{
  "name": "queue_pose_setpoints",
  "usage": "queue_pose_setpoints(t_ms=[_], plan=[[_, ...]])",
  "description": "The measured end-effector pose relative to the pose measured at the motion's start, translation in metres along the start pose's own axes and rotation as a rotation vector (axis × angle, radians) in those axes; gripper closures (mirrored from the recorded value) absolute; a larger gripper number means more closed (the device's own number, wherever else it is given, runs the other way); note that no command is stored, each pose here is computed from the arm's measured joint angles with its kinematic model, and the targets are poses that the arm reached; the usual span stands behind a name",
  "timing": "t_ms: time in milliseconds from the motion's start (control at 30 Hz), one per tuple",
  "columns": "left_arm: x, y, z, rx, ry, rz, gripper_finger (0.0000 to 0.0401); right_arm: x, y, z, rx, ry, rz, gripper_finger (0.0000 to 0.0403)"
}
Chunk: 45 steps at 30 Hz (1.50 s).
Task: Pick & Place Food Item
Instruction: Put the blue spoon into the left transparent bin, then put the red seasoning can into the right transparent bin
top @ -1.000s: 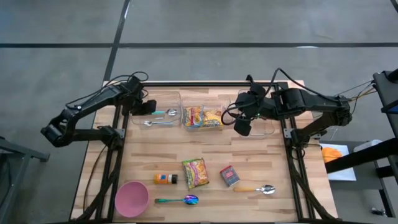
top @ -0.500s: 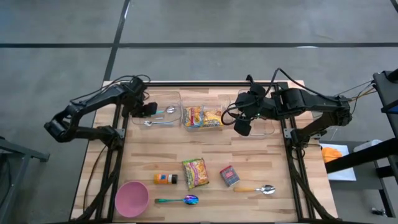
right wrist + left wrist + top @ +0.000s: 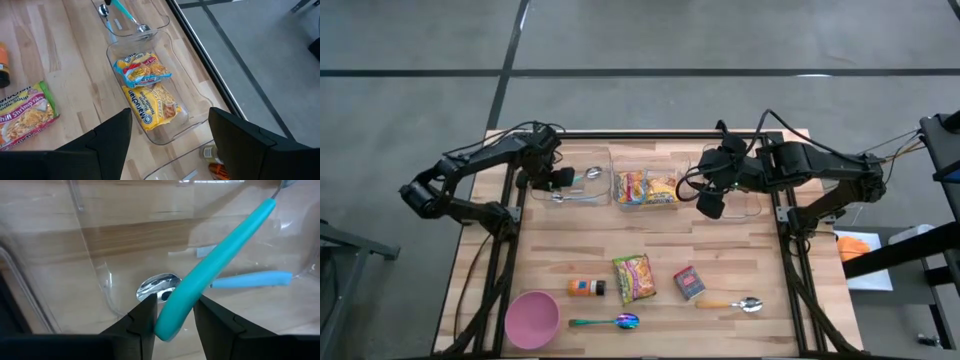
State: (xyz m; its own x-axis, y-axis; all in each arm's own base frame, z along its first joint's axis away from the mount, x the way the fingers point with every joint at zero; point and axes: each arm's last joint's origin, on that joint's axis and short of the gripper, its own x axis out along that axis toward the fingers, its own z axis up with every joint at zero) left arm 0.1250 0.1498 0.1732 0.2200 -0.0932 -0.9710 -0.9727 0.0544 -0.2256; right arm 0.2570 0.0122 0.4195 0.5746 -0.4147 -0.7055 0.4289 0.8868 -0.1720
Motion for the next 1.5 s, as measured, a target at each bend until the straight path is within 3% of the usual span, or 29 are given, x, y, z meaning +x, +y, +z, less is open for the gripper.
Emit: queue_pose_setpoints(t_ms=[467, 833, 1033, 1267, 1500], plan=[[-0.01, -0.005, 0.004, 0.094, -0.056, 0.012, 0.0262, 0.0, 0.0, 0.0, -0.011, -0.001, 0.0, 0.0141], [-0.01, -0.002, 0.002, 0.115, -0.045, 0.059, 0.0148, 0.0, 0.0, 0.0, -0.022, -0.001, 0.0, 0.0141], [-0.024, -0.01, 0.006, 0.152, -0.103, 0.031, 0.0127, 0.0, 0.0, 0.0, -0.007, -0.001, 0.0, 0.0141], [-0.073, -0.039, -0.011, 0.302, -0.284, -0.127, 0.0148, 0.002, -0.003, -0.01, 0.134, 0.148, 0.088, 0.0141], [-0.106, -0.074, -0.065, 0.433, -0.533, -0.553, 0.02, 0.012, 0.005, -0.028, 0.42, 0.385, 0.178, 0.0141]])
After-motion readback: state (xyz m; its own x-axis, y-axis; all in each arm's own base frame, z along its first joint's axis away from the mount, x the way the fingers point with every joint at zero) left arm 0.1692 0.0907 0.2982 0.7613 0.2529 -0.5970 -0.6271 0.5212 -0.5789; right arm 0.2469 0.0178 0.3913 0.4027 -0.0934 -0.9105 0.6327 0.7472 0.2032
